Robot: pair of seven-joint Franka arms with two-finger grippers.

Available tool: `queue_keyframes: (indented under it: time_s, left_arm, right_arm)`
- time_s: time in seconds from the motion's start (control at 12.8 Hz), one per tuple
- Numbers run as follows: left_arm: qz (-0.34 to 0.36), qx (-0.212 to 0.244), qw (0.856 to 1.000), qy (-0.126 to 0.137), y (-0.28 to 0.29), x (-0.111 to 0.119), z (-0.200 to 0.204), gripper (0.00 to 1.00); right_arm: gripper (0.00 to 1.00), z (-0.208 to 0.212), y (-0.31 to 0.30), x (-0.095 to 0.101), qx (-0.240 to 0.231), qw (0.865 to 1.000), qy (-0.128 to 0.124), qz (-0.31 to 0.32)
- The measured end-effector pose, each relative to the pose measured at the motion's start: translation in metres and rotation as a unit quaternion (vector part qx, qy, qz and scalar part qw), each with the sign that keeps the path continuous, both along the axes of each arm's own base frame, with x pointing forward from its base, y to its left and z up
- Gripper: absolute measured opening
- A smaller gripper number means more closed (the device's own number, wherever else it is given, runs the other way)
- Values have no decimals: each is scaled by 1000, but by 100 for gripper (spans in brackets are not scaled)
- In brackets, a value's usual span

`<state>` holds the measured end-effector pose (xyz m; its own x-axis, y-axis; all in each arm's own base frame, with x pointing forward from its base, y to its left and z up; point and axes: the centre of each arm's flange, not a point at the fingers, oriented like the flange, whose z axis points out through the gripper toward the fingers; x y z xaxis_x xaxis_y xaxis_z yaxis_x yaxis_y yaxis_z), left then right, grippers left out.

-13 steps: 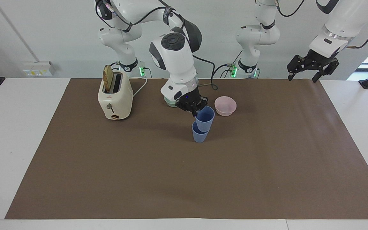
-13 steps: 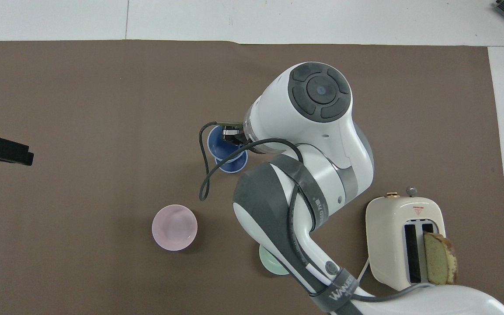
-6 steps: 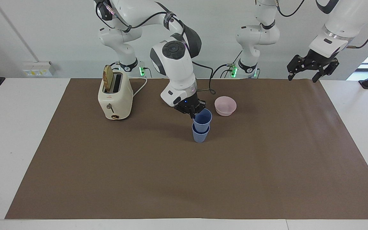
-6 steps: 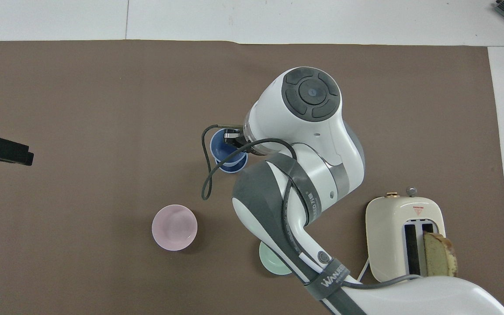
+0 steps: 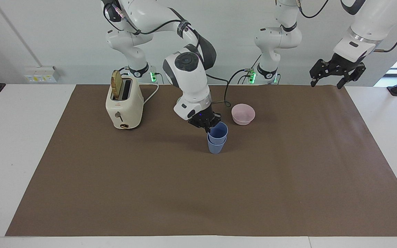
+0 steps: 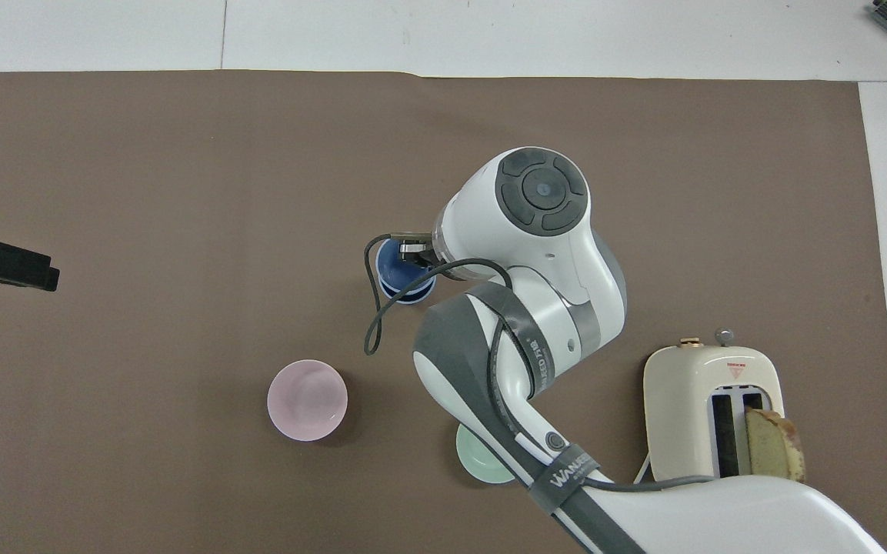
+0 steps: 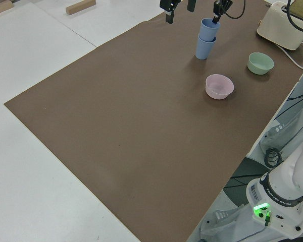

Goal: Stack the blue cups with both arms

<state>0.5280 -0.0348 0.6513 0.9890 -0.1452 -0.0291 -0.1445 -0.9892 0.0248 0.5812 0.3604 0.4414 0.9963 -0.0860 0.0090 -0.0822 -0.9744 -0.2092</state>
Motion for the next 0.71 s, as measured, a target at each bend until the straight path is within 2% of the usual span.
queue_keyframes:
  time_s: [0.24, 0.31, 0.39, 0.71]
  left_arm:
    - [0, 0, 1000, 0, 0, 0, 0, 100]
    - [0, 0, 1000, 0, 0, 0, 0, 100]
    - [0, 0, 1000, 0, 0, 0, 0, 100]
    - [0, 0, 1000, 0, 0, 0, 0, 100]
  right_arm:
    - [33, 7, -1, -1, 2, 1000, -4, 0]
    - [33, 11, -1, -2, 3, 1000, -7, 0]
    - [39, 18, -2, -3, 5, 1000, -11, 0]
    - [88, 77, -44, -6, 1, 1000, -20, -22]
